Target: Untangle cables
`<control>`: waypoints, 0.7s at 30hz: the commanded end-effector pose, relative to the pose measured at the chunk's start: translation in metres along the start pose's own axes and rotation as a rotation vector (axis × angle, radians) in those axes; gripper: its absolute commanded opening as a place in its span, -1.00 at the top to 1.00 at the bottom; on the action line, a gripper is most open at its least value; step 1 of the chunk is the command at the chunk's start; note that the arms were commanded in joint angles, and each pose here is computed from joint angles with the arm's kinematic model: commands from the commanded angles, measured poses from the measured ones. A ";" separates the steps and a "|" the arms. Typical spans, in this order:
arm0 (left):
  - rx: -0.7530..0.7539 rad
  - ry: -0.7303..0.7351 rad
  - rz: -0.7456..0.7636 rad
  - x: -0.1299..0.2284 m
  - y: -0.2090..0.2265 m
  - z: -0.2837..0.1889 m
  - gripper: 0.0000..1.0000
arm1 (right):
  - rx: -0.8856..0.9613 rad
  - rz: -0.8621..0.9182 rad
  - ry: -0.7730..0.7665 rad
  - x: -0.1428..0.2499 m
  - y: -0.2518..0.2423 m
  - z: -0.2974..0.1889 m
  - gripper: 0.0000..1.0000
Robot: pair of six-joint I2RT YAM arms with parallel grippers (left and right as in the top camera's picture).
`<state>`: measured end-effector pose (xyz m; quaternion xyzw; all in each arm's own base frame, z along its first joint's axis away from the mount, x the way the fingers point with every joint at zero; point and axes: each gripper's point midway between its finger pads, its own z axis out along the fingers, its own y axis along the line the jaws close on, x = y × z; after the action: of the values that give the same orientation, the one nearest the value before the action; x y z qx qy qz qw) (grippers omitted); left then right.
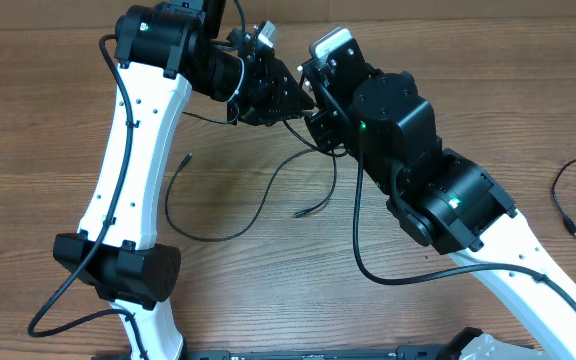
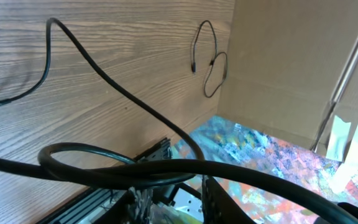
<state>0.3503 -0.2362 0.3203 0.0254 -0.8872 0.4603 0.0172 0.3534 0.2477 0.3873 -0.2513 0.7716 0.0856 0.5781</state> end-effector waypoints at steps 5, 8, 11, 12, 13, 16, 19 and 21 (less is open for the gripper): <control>-0.068 -0.041 0.025 -0.007 0.012 -0.002 0.48 | -0.065 0.023 -0.066 -0.020 0.006 -0.015 0.92; -0.148 -0.085 -0.027 -0.014 0.026 -0.004 0.60 | -0.070 0.047 -0.074 -0.022 0.007 -0.015 0.92; -0.183 -0.120 -0.092 -0.019 0.033 -0.005 0.86 | -0.080 0.047 -0.077 -0.023 0.008 -0.015 0.92; -0.178 -0.125 -0.088 -0.021 0.032 -0.005 0.91 | -0.084 0.048 -0.076 -0.023 0.009 -0.016 0.92; -0.175 -0.132 -0.089 -0.023 0.031 -0.006 0.91 | -0.084 0.048 -0.076 -0.023 0.009 -0.016 0.92; -0.166 -0.147 -0.081 -0.027 0.028 -0.006 0.91 | -0.087 0.048 -0.077 -0.023 0.010 -0.016 0.92; -0.187 -0.163 -0.079 -0.029 0.032 -0.007 0.91 | -0.087 0.048 -0.077 -0.023 0.010 -0.016 0.92; -0.215 -0.178 -0.082 -0.031 0.037 -0.008 0.90 | -0.087 0.052 -0.078 -0.023 0.009 -0.016 0.92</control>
<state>0.3745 -0.2167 0.2993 0.0851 -0.9195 0.3828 -0.0270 0.3467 0.2609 0.3891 -0.2633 0.7657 0.1290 0.5725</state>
